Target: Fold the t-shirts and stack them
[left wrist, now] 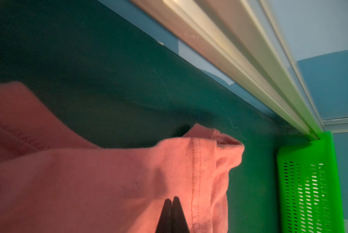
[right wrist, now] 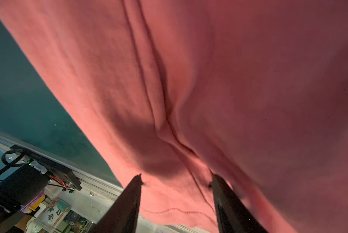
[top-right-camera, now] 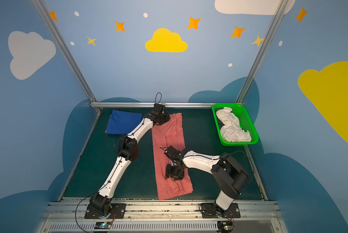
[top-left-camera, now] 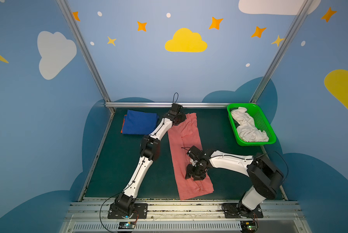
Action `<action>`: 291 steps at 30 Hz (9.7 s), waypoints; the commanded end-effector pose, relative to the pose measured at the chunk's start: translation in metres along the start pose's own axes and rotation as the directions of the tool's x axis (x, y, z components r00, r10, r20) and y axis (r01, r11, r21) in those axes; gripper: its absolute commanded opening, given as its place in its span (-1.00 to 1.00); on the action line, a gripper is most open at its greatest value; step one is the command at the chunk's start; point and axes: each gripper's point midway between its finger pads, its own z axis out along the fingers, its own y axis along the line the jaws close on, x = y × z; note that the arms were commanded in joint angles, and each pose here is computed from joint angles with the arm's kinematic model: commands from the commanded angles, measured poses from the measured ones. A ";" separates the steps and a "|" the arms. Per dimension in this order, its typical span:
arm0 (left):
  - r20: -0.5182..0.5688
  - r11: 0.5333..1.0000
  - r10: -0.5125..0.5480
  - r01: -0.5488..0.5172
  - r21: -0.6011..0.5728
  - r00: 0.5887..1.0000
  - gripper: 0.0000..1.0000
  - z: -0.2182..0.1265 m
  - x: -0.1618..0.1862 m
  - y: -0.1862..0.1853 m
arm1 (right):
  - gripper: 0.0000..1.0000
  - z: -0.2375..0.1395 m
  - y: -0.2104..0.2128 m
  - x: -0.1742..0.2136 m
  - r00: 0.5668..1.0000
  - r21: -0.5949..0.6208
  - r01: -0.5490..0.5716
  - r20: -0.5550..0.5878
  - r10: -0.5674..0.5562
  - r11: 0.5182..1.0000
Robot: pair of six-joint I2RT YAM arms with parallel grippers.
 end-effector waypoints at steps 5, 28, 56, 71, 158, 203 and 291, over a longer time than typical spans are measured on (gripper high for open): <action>0.008 0.997 0.010 -0.011 0.082 1.000 -0.70 -0.027 -0.023 -0.027 | 0.24 -0.059 -0.003 -0.012 0.993 -0.001 0.055 0.105 -0.054 0.999; -0.171 0.952 0.203 -0.235 -0.195 0.964 0.08 -0.189 0.043 -0.010 | -0.87 -0.062 0.005 -0.157 0.944 0.066 0.252 0.201 -0.260 0.965; -0.288 0.918 0.163 -0.252 -0.306 0.944 -0.30 -0.319 0.186 0.061 | -0.96 -0.034 -0.055 -0.355 0.954 0.060 -0.092 0.291 0.071 0.994; -0.447 0.913 0.119 -0.275 -0.302 0.887 0.21 -0.339 0.270 0.085 | -0.51 -0.105 -0.008 -0.336 0.921 -0.096 0.060 0.388 -0.018 0.994; -0.452 0.931 0.115 -0.255 -0.262 0.884 -0.90 -0.335 0.400 0.096 | -1.00 -0.029 -0.131 0.055 0.970 0.066 -0.050 0.243 0.033 0.997; -0.438 0.952 0.167 -0.260 -0.161 0.883 -0.90 -0.217 0.132 0.020 | -1.00 -0.162 -0.069 -0.222 0.906 -0.002 0.017 0.424 -0.014 1.000; -0.319 0.992 0.126 -0.128 0.012 0.939 -0.01 -0.149 0.033 -0.011 | -0.70 -0.174 -0.034 -0.331 0.915 -0.242 0.142 0.402 -0.034 0.960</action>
